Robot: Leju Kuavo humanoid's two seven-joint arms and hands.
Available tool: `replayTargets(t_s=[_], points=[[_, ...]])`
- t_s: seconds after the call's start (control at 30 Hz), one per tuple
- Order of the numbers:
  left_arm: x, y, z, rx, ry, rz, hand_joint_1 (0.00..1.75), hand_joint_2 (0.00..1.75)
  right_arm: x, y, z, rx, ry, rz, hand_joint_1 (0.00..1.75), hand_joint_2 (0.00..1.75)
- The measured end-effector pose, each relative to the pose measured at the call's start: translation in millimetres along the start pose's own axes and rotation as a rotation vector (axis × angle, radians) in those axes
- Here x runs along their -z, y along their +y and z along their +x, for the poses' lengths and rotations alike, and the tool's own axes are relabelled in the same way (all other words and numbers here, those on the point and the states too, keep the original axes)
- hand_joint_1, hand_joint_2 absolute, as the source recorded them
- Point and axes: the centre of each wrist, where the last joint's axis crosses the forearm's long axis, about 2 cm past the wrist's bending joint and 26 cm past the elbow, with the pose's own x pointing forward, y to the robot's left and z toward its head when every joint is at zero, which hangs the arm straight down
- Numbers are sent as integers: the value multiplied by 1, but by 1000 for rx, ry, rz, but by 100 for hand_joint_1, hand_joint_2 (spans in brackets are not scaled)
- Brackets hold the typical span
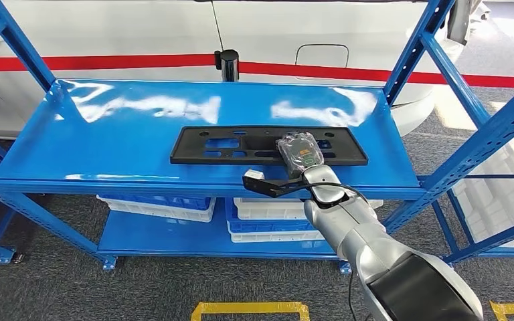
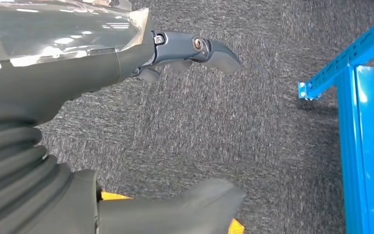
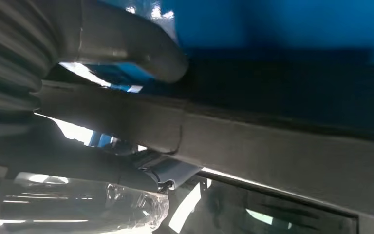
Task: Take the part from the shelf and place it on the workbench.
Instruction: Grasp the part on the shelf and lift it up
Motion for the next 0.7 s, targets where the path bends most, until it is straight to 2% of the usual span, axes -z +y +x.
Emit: replayTargets(t_s=[0.03,0.23,0.43,0.53,0.7], points=[[0,0,0,-4,-1,-3,0,175,0,0,0,3,-8,-5,170,175],[0,-1,0,-14,-1,-13,0,175,7,-13,-4,42,-94,-36,169,175],[0,0,0,-14,2,-5,0,175,24,-52,-10,111,-216,-122,167,175],[0,0,0,-6,2,5,0,175,36,-89,-17,157,-281,-199,168,175],[0,1,0,-10,8,20,0,175,49,-172,-35,197,-332,-340,169,175]])
